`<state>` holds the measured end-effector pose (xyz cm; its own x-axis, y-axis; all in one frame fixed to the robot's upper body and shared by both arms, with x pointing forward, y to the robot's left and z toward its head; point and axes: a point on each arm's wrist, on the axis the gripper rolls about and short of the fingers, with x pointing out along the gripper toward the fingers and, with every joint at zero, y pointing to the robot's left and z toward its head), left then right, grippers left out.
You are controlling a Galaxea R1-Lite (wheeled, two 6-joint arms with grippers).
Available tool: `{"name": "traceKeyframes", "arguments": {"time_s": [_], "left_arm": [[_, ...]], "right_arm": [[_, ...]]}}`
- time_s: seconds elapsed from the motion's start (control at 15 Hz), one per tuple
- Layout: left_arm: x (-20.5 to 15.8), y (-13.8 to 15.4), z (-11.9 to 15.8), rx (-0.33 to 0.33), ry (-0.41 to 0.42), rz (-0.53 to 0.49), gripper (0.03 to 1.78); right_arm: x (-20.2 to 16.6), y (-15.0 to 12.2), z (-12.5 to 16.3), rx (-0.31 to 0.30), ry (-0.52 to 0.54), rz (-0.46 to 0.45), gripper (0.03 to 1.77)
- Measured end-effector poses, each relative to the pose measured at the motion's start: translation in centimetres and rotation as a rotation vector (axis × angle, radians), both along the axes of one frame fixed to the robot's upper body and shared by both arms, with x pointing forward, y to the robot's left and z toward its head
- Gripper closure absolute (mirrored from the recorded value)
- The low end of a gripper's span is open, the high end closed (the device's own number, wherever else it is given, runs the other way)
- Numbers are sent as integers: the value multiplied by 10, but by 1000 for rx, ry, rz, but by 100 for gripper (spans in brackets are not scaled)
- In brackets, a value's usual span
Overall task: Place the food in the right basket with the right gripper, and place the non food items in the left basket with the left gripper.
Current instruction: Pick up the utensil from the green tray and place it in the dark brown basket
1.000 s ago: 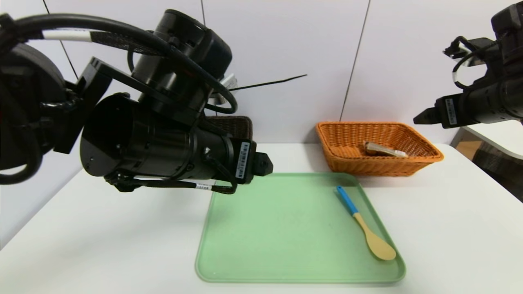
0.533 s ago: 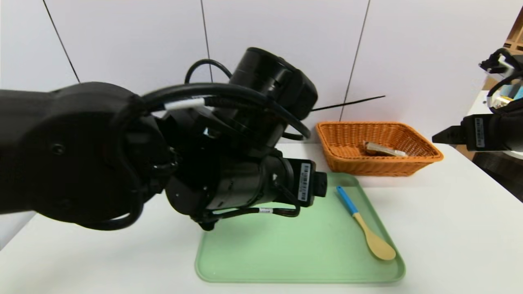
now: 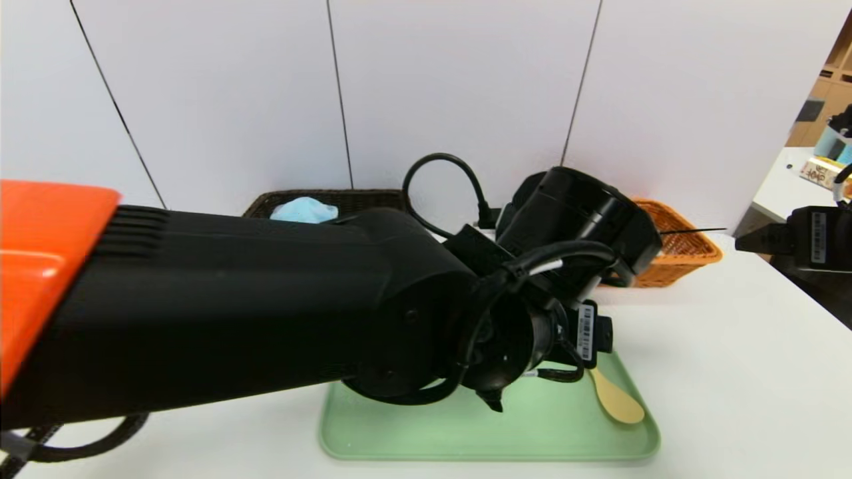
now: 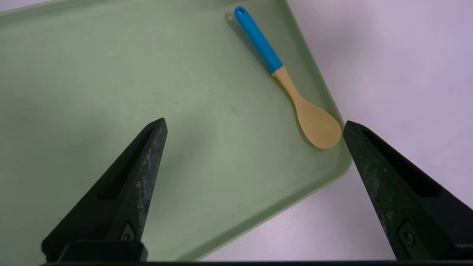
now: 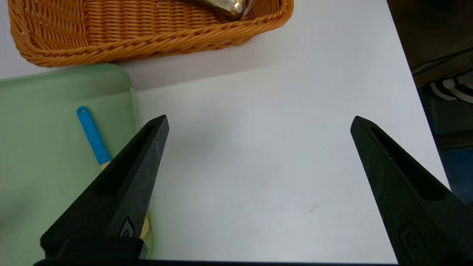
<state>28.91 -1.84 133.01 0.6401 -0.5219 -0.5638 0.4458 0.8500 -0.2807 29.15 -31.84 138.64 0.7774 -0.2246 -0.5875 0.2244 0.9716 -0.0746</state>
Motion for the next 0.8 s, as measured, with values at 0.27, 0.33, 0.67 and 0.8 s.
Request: {"name": "traceKeyframes", "arguments": {"time_s": [0.27,0.33,0.67,0.8], "left_arm": [[10,-25,-25,9,43,37,12],[13,-31,-32,17,48,49,12],[22,-47,-48,51,52,85,12],[25,-51,-54,64,52,107,12]], "right_arm": [[-1,0,-6,14,15,-10,11],[-1,1,-6,14,18,-6,11],[-2,2,-7,14,21,3,10],[-2,2,-7,15,21,2,10]]}}
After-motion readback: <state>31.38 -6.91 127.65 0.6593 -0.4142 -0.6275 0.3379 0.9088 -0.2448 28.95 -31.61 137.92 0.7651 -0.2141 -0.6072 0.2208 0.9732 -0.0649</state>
